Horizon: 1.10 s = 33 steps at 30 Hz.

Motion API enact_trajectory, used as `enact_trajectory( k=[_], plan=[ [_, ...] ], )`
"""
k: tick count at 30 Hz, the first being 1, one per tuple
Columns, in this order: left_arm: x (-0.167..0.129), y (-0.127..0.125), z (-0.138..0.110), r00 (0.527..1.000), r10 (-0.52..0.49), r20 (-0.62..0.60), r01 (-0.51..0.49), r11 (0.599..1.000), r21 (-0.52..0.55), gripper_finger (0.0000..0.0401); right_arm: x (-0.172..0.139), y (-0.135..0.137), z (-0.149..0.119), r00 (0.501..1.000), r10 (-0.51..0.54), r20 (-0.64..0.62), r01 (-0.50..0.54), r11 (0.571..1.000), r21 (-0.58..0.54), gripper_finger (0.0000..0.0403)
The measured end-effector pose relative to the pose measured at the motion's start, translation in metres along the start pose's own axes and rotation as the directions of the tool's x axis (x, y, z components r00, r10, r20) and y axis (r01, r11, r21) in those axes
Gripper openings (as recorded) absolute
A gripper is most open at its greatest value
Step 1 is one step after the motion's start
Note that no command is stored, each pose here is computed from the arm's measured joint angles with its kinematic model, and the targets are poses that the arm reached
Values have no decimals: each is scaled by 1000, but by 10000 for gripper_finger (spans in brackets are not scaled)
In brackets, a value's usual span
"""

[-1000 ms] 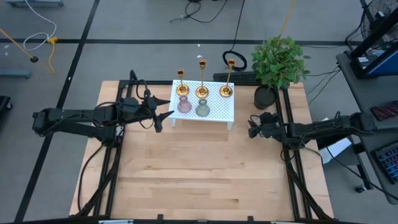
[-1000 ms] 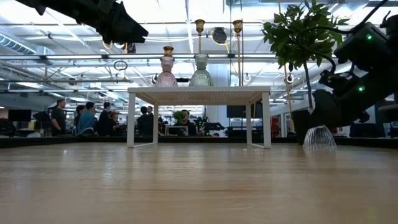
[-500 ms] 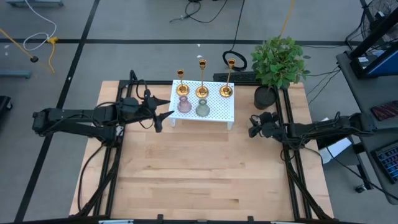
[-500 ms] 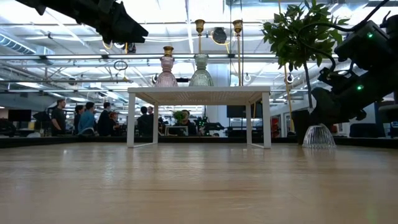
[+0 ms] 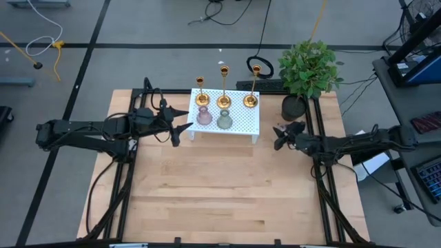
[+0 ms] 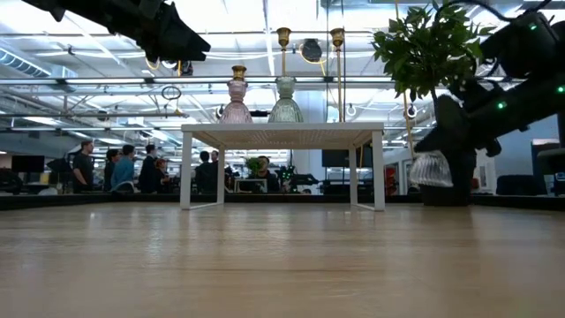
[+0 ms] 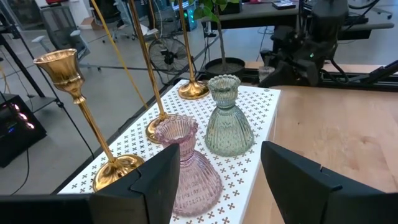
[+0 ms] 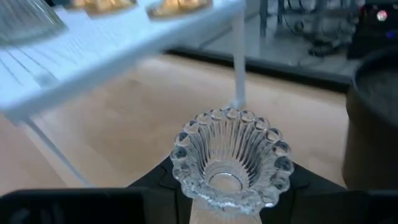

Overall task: Pick & Place candle stick holders
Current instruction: Put the transparent candle holder on the shelf

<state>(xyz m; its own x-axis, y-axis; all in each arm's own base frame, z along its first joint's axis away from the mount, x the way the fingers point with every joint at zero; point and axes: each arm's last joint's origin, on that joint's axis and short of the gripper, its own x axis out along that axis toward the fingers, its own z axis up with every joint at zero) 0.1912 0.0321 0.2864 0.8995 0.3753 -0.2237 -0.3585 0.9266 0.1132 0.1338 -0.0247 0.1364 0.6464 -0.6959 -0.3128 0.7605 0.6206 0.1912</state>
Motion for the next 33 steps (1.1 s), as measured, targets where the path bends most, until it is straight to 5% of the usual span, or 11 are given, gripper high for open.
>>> enact_trajectory(
  k=[9, 19, 33],
  plan=[
    [0, 0, 0, 1000, 0, -1, 0, 1000, 0, 232, -4, 10, 26, 991, 39, 129, -34, 998, -45, 119],
    [0, 0, 0, 1000, 0, 0, 0, 1000, 0, 232, -15, 37, 96, 958, 54, 281, -3, 984, -177, 119],
    [0, 0, 1, 1000, 0, 15, 0, 1000, -4, 232, 10, 89, 129, 941, 296, 162, -221, 904, -366, 119]
  ],
)
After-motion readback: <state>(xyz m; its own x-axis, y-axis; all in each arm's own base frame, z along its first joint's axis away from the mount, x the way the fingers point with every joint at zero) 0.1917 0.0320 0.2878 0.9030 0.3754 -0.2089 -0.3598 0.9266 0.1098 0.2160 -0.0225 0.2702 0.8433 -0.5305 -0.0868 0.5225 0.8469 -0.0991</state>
